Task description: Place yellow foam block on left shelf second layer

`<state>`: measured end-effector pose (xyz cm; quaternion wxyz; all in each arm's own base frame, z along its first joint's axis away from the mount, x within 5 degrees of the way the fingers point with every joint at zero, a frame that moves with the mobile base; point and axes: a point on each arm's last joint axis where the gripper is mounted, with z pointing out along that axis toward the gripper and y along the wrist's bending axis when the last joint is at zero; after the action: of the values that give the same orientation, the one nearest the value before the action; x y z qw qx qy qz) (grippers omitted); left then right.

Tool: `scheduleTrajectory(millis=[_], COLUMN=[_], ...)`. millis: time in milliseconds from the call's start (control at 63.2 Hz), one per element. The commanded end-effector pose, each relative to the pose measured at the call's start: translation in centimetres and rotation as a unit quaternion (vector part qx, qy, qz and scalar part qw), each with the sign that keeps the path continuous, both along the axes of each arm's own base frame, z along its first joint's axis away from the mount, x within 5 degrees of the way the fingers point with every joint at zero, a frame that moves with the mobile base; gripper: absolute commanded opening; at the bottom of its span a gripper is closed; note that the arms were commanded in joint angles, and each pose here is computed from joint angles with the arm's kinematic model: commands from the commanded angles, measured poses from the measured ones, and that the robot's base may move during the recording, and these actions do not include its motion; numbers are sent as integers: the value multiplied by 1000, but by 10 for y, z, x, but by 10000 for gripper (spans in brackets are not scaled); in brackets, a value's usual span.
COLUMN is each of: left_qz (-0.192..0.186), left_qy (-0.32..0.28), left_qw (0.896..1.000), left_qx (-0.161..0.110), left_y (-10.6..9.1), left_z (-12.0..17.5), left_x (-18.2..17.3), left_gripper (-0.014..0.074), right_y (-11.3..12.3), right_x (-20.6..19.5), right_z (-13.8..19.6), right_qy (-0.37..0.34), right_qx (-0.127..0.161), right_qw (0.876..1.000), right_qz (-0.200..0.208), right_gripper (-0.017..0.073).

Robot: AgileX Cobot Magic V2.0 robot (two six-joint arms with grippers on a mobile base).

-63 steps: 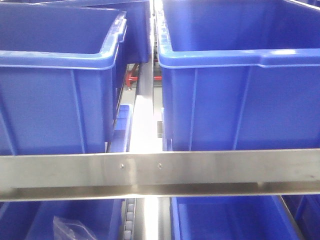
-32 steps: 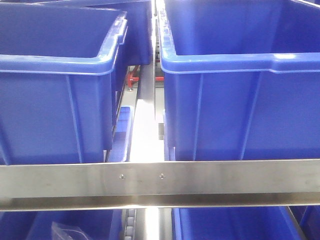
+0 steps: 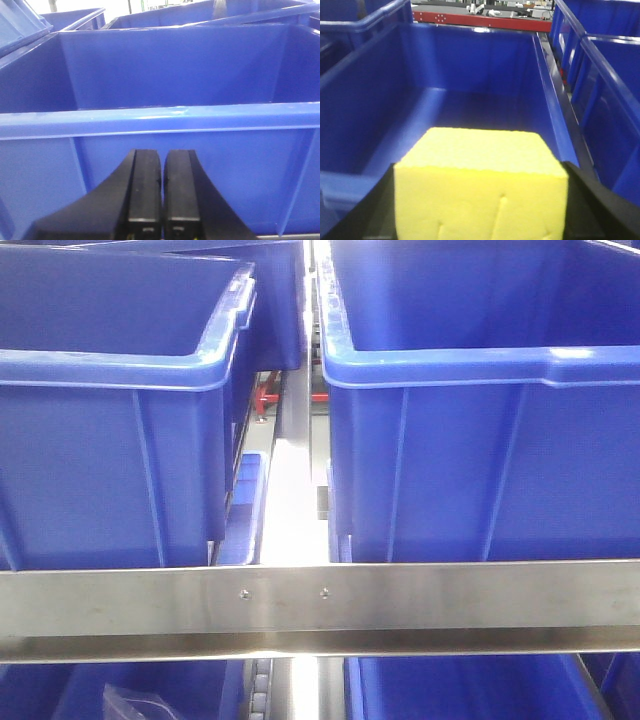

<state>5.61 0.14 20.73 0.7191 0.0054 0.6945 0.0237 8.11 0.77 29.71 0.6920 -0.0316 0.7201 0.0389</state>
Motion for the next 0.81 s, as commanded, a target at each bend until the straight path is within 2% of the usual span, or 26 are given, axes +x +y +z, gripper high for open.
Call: scheduleTrajectory(millis=[0, 221, 364, 443, 585, 791], left_qz=[0, 0, 0, 0, 0, 0], left_qy=[-36, -36, -36, -36, -36, -36], left_qw=[999, 999, 999, 999, 999, 999], left_qx=[-4, -4, -4, -4, -4, -4], left_y=[0, 0, 0, 0, 0, 0], left_z=[-1, -1, -1, -1, -1, -1], left_x=[-1, -1, -1, -1, -1, -1], left_gripper=[124, 124, 124, 124, 124, 124], right_y=[5, 14, 19, 23, 28, 30], right_x=[11, 69, 104, 122, 142, 156], right_z=[37, 57, 52, 43, 30, 20], right_qy=[-71, -8, 31, 45, 67, 90], right_qx=[6, -2, -6, 3, 23, 20], right_qw=[997, 1000, 999, 999, 997, 995], right_qz=[19, 20, 23, 29, 34, 33], right_gripper=[522, 522, 522, 522, 522, 522])
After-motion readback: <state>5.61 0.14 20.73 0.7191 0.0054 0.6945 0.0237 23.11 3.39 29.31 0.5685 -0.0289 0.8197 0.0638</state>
